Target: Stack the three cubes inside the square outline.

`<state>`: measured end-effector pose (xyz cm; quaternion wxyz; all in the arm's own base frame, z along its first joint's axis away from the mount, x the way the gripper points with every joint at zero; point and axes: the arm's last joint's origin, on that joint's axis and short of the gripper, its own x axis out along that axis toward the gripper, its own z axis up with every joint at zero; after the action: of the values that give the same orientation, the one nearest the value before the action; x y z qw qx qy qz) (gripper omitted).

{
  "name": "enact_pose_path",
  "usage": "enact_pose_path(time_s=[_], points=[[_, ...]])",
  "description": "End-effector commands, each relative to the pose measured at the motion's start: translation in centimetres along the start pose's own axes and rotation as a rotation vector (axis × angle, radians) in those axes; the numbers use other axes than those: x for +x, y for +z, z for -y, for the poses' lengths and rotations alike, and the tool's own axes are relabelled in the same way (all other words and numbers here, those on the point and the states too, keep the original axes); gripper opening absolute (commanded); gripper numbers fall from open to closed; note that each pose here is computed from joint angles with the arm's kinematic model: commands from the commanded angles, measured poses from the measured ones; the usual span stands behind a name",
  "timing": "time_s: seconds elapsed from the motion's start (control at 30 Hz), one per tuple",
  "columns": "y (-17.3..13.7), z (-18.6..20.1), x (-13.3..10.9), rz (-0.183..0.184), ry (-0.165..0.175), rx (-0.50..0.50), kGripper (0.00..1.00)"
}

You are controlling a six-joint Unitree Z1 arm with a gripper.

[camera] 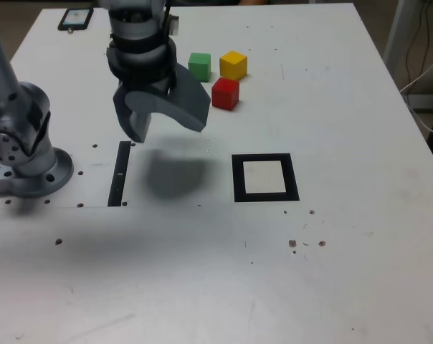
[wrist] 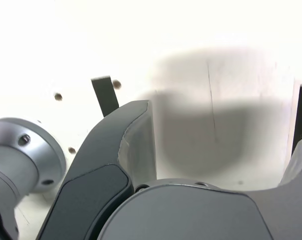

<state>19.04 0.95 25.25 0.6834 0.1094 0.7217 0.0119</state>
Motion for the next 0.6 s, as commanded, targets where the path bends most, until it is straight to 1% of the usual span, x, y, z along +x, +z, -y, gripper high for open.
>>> enact_pose_path(time_s=[0.0,0.27,0.43,0.57], points=[[0.1,-0.6,-0.3,-0.006,0.003,-0.001,0.99],[1.8,-3.1,-1.6,-0.041,-0.009,0.030,0.99],[4.0,-5.1,-1.6,-0.060,-0.015,0.067,0.99],[5.5,-6.6,-1.4,-0.068,-0.009,0.094,0.99]])
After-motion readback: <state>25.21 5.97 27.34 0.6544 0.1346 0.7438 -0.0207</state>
